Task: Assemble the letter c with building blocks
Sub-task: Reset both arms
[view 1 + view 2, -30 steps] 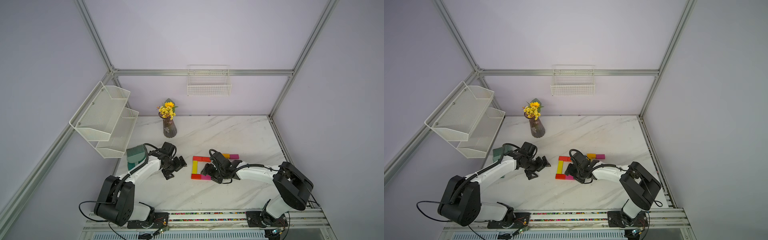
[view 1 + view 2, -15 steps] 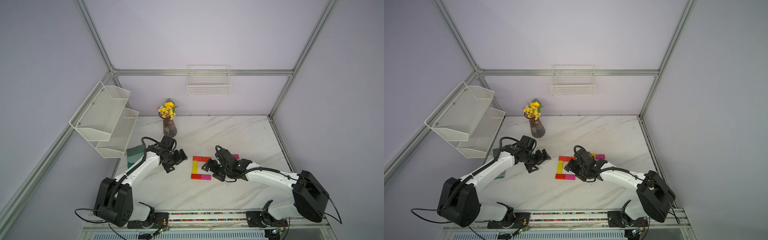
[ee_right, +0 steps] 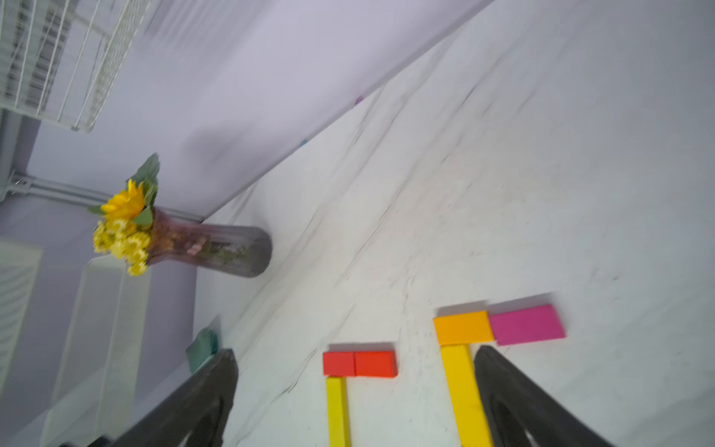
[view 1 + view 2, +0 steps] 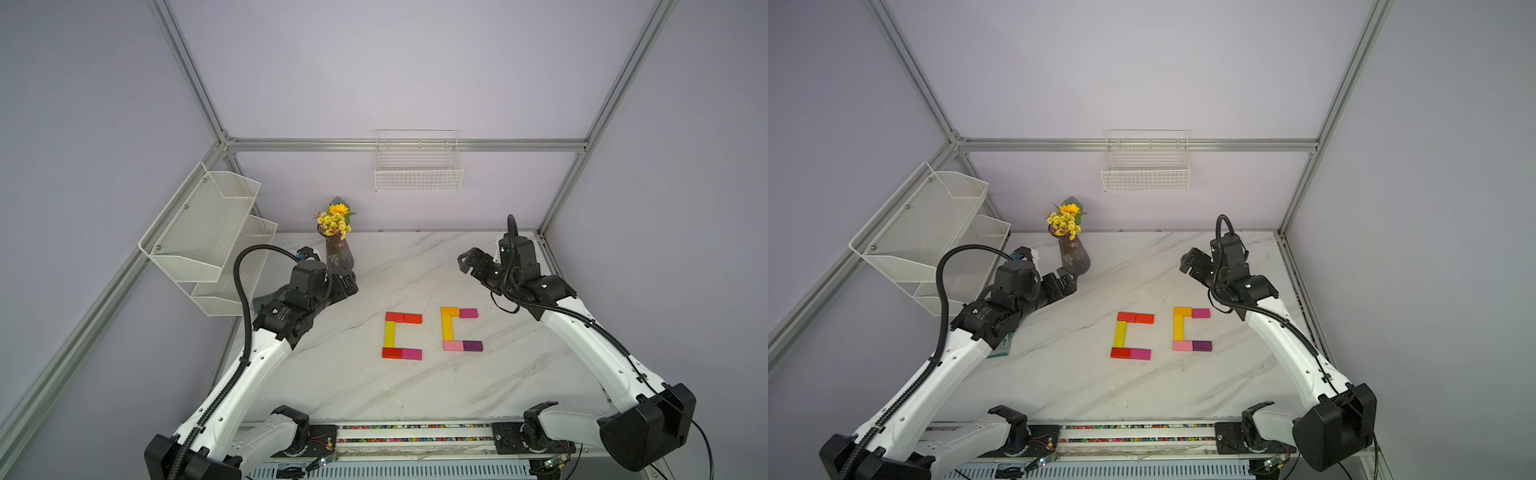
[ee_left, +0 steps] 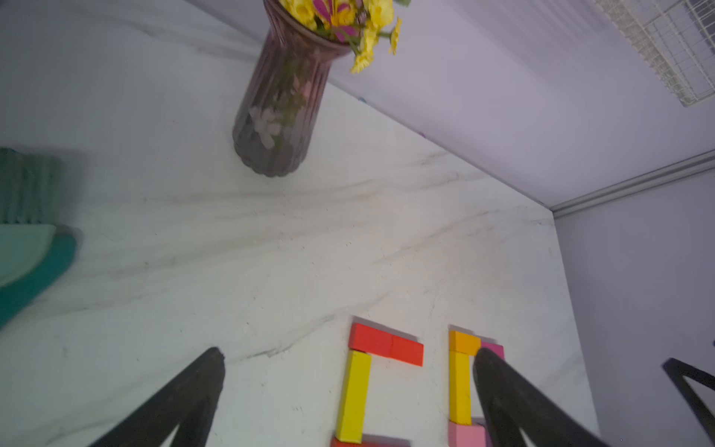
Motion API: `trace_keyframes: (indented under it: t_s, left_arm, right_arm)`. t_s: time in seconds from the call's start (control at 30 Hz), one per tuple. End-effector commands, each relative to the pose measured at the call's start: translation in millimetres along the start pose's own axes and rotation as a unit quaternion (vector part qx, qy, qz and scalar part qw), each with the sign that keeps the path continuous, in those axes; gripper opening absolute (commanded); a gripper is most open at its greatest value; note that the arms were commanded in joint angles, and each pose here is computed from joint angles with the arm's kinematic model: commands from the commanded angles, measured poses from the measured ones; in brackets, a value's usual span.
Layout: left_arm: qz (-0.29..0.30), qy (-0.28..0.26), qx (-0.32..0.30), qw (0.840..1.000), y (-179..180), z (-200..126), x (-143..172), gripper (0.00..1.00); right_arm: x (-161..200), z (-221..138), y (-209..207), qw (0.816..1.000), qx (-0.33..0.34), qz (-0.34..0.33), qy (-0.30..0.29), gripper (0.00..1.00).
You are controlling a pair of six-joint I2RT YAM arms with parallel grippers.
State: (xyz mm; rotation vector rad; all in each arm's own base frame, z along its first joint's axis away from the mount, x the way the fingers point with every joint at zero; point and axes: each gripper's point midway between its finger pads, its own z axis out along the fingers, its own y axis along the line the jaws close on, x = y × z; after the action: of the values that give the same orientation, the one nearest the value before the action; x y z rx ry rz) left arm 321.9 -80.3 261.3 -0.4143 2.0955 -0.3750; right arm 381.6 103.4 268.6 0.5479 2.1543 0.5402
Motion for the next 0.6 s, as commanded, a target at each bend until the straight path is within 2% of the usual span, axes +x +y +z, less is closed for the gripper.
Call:
trace_keyframes:
  t_s: [0.0, 0.07, 0.13, 0.23, 0.4, 0.57]
  left_arm:
    - [0.067, -0.153, -0.056, 0.984, 27, -5, -37, 1.0]
    - [0.092, -0.191, -0.089, 0.973, 46, -2, -34, 1.0]
    - [0.086, -0.222, -0.147, 0.96, 75, -1, -28, 1.0]
    - [0.111, -0.234, -0.184, 0.948, 101, 6, -16, 1.0]
    - [0.147, -0.241, -0.185, 0.941, 117, 24, 0, 1.0]
    - [0.179, -0.239, -0.191, 0.935, 128, 44, 3, 1.0]
  right_arm:
    - [-38, 9, -53, 0.988, 0.106, -0.064, -0.087, 0.97]
    - [-51, 14, -79, 0.978, 0.15, -0.088, -0.115, 0.97]
    - [-50, 21, -111, 0.968, 0.194, -0.106, -0.114, 0.97]
    - [-38, 34, -149, 0.961, 0.22, -0.114, -0.123, 0.97]
    - [-3, 64, -186, 0.957, 0.225, -0.147, -0.107, 0.97]
    - [5, 80, -182, 0.957, 0.159, -0.181, -0.162, 0.97]
